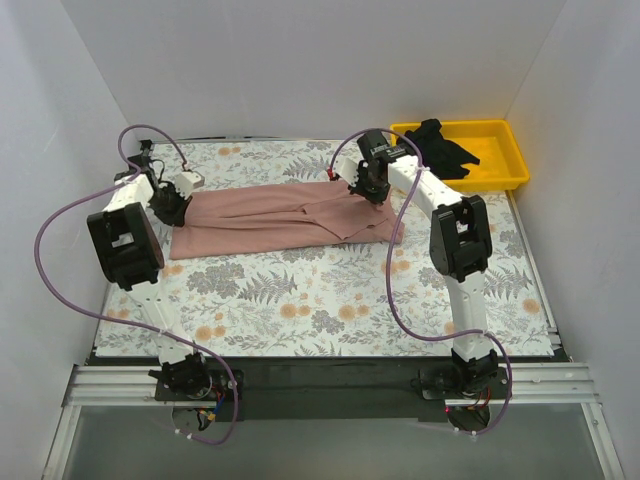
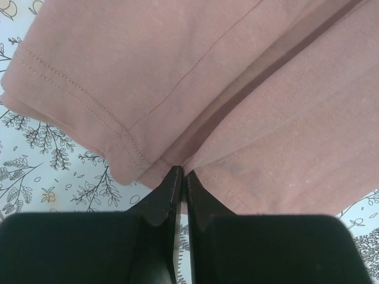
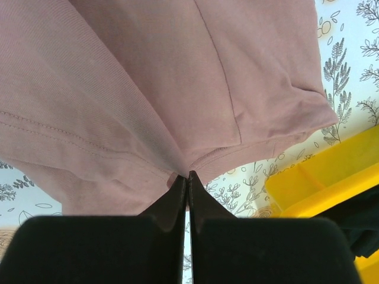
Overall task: Fold and stack the t-shirts
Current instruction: Fold the tshirt
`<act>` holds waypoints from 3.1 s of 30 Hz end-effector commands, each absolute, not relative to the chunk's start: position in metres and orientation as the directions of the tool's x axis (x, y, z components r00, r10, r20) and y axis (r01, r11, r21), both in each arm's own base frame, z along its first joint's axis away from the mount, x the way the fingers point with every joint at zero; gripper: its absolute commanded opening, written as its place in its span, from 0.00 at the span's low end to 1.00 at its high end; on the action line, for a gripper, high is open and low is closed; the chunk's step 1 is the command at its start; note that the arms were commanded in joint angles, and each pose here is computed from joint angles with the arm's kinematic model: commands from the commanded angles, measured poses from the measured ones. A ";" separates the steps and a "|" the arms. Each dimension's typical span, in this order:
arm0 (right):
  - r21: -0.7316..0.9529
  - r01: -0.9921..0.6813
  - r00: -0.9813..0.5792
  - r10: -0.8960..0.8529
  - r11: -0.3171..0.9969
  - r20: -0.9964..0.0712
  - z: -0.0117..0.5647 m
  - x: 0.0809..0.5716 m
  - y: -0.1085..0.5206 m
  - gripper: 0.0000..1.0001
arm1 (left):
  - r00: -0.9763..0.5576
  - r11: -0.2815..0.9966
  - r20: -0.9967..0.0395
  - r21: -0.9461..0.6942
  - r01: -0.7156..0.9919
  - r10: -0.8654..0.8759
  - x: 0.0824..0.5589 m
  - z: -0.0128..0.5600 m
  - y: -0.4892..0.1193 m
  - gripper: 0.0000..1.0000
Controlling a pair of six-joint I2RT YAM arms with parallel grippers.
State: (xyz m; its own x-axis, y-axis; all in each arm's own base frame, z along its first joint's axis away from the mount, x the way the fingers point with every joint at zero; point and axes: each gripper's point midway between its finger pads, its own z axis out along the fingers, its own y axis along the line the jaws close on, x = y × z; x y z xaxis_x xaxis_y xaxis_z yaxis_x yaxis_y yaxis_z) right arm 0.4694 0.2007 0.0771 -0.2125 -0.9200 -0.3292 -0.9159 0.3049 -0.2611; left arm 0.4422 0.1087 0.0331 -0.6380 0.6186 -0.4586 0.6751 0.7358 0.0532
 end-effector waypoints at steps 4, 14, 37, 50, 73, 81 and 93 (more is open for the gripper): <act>-0.279 -0.909 -0.225 -0.929 0.309 -0.295 0.071 0.475 0.190 0.01 | -0.608 0.730 -0.466 0.134 0.670 0.643 0.462 0.049 0.115 0.00; -0.308 -0.877 -0.280 -0.914 0.368 -0.294 0.072 0.491 0.189 0.05 | -0.664 0.782 -0.461 0.117 0.612 0.589 0.458 0.050 0.117 0.07; 0.266 -0.670 -0.740 -0.591 0.693 -0.321 0.062 0.387 0.163 0.37 | -0.860 0.899 -0.482 -0.284 0.332 0.166 0.387 0.076 0.057 0.45; 0.183 -0.602 -0.798 -0.588 0.777 -0.129 0.000 0.365 0.125 0.16 | -0.936 0.941 -0.268 -0.185 0.285 0.230 0.337 0.004 0.082 0.39; 0.316 -0.655 -0.755 -0.577 0.686 -0.312 0.096 0.286 0.144 0.34 | -0.599 0.680 -0.653 -0.171 0.713 0.464 0.317 0.163 -0.015 0.43; 0.386 -0.549 -0.835 -0.458 0.742 -0.305 0.097 0.318 0.148 0.34 | -0.021 0.275 -0.861 0.139 0.951 0.508 0.331 0.221 -0.182 0.51; 0.413 -0.422 -0.906 -0.370 0.807 -0.203 0.061 0.346 0.125 0.34 | 0.335 -0.178 -0.769 0.284 0.942 0.544 0.290 0.140 -0.349 0.48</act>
